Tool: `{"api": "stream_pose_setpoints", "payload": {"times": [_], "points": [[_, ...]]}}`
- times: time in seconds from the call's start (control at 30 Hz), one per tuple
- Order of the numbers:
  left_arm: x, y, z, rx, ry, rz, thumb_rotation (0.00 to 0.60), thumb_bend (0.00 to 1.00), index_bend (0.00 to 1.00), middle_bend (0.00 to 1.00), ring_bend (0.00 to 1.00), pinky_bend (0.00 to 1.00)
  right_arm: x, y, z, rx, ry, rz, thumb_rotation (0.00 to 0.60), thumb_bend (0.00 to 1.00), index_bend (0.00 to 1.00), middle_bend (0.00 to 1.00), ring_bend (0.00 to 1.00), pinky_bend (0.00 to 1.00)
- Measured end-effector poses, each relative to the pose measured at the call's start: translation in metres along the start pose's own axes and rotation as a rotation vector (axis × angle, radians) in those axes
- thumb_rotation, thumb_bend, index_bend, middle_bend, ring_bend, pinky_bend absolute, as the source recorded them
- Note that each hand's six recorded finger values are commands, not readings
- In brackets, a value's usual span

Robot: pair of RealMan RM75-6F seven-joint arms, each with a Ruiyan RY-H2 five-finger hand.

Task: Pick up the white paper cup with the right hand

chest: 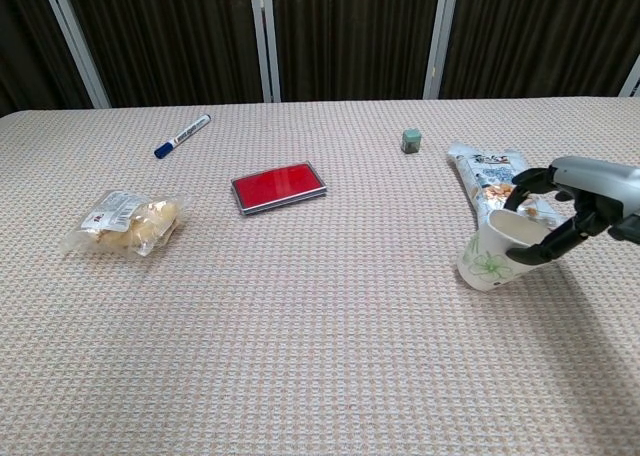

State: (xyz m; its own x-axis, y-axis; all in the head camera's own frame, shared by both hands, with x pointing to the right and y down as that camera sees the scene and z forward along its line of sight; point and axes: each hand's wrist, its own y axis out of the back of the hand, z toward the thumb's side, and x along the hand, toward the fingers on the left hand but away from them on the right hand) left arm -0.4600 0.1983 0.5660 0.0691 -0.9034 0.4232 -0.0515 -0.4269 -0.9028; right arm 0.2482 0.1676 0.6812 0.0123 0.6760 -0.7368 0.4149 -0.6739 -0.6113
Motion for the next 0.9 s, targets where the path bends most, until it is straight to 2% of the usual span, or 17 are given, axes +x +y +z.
{"api": "stream_pose_setpoints", "payload": {"times": [0.2, 0.27, 0.33, 0.4, 0.5, 0.67, 0.73, 0.9], "points": [[0.0, 0.0, 0.0, 0.0, 0.0, 0.0, 0.6, 0.19, 0.0, 0.0, 0.0, 0.0, -0.003, 0.009, -0.025, 0.045, -0.083, -0.02, 0.6, 0.2, 0.39, 0.0, 0.0, 0.0], [0.0, 0.0, 0.0, 0.001, 0.001, 0.0, 0.6, 0.19, 0.0, 0.0, 0.0, 0.0, -0.004, 0.011, -0.035, 0.058, -0.115, -0.023, 0.6, 0.2, 0.3, 0.0, 0.0, 0.0], [0.0, 0.0, 0.0, 0.001, 0.001, 0.0, 0.6, 0.19, 0.0, 0.0, 0.0, 0.0, -0.003, 0.014, -0.044, 0.075, -0.14, -0.023, 0.6, 0.19, 0.15, 0.0, 0.0, 0.0], [0.0, 0.0, 0.0, 0.003, 0.002, 0.001, 0.6, 0.19, 0.0, 0.0, 0.0, 0.0, -0.002, 0.016, -0.05, 0.101, -0.157, -0.022, 0.6, 0.19, 0.07, 0.0, 0.0, 0.0], [0.0, 0.0, 0.001, 0.003, 0.003, 0.001, 0.6, 0.19, 0.0, 0.0, 0.0, 0.0, 0.0, 0.019, -0.054, 0.153, -0.165, -0.029, 0.6, 0.18, 0.01, 0.0, 0.0, 0.0], [0.0, 0.0, 0.001, 0.003, 0.004, 0.002, 0.6, 0.19, 0.0, 0.0, 0.0, 0.0, 0.005, 0.018, -0.046, 0.197, -0.14, -0.045, 0.6, 0.13, 0.01, 0.0, 0.0, 0.0], [0.0, 0.0, 0.001, 0.003, 0.004, 0.002, 0.6, 0.19, 0.0, 0.0, 0.0, 0.0, 0.005, 0.015, -0.042, 0.205, -0.131, -0.044, 0.6, 0.1, 0.05, 0.0, 0.0, 0.0], [0.0, 0.0, 0.0, 0.0, 0.002, 0.0, 0.6, 0.19, 0.0, 0.0, 0.0, 0.0, 0.005, 0.006, -0.027, 0.234, -0.1, -0.074, 0.6, 0.09, 0.15, 0.0, 0.0, 0.0]]}}
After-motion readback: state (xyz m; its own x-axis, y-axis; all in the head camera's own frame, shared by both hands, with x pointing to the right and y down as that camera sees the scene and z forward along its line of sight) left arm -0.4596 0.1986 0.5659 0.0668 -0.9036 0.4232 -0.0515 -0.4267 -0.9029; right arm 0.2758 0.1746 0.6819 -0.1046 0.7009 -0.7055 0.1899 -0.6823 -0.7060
